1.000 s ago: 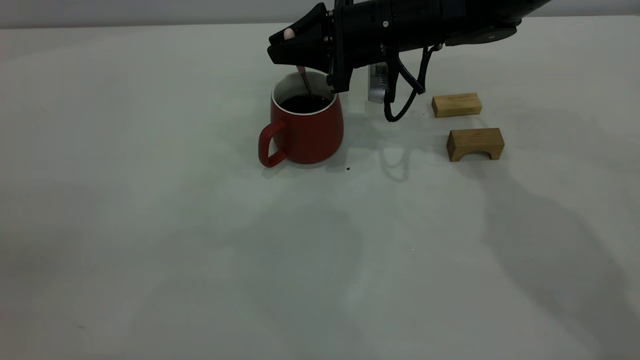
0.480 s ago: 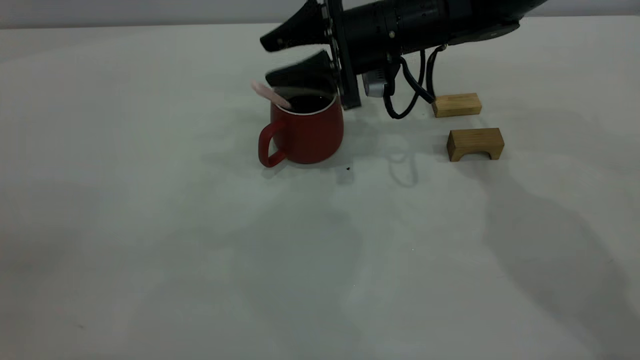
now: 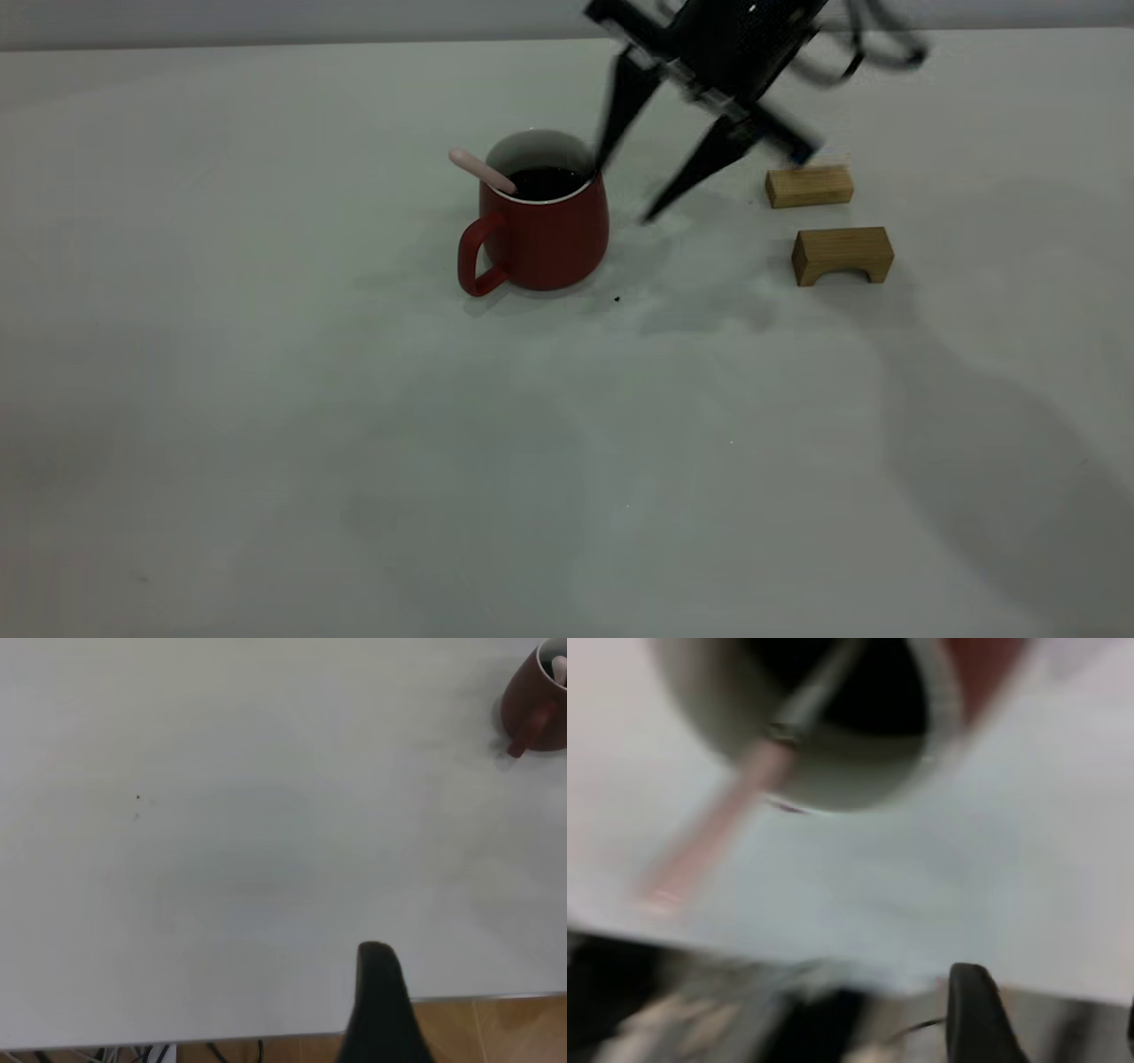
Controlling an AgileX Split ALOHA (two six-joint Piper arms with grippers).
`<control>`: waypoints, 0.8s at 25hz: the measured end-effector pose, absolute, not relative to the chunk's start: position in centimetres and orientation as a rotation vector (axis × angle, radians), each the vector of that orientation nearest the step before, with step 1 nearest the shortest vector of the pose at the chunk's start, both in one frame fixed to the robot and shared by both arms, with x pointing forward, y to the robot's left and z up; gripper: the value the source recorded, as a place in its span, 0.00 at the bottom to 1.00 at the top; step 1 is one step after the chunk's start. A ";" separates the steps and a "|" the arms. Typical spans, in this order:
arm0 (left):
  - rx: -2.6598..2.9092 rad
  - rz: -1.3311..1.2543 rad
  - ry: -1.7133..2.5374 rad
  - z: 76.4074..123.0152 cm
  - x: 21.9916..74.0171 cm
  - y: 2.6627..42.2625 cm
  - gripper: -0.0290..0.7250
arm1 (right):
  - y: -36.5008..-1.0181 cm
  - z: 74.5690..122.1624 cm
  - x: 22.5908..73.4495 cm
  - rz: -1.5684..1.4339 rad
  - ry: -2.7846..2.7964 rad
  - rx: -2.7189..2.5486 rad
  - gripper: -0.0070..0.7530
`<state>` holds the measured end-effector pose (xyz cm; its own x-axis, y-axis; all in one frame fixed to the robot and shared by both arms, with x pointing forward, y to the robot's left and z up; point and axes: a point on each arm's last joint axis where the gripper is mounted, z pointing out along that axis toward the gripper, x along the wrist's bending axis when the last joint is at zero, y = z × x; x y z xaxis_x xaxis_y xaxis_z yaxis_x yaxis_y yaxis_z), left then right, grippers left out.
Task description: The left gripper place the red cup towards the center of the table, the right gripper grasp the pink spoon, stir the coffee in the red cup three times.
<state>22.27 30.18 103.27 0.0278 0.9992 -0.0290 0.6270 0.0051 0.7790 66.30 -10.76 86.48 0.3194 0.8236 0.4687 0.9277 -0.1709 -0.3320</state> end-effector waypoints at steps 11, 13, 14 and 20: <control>1.689 0.768 1.665 103.3 22.3 30.2 0.82 | -15.9 103.8 64.1 -0.394 -2.434 -1.991 0.40; 1.689 0.768 1.665 103.3 22.3 30.2 0.82 | -16.7 106.2 63.4 -0.412 -2.564 -1.975 0.37; 1.689 0.768 1.665 103.3 22.3 30.2 0.82 | -17.2 107.5 63.0 -0.422 -2.620 -1.979 0.35; 1.689 0.768 1.665 103.3 22.3 30.2 0.82 | -19.9 114.8 59.5 -0.522 -2.841 -2.078 0.31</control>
<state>22.27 30.18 103.27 0.0278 0.9992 -0.0290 0.6270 0.0051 0.7790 59.55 -19.93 114.85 -0.2615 0.9519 -0.1594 0.8330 0.3060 0.4610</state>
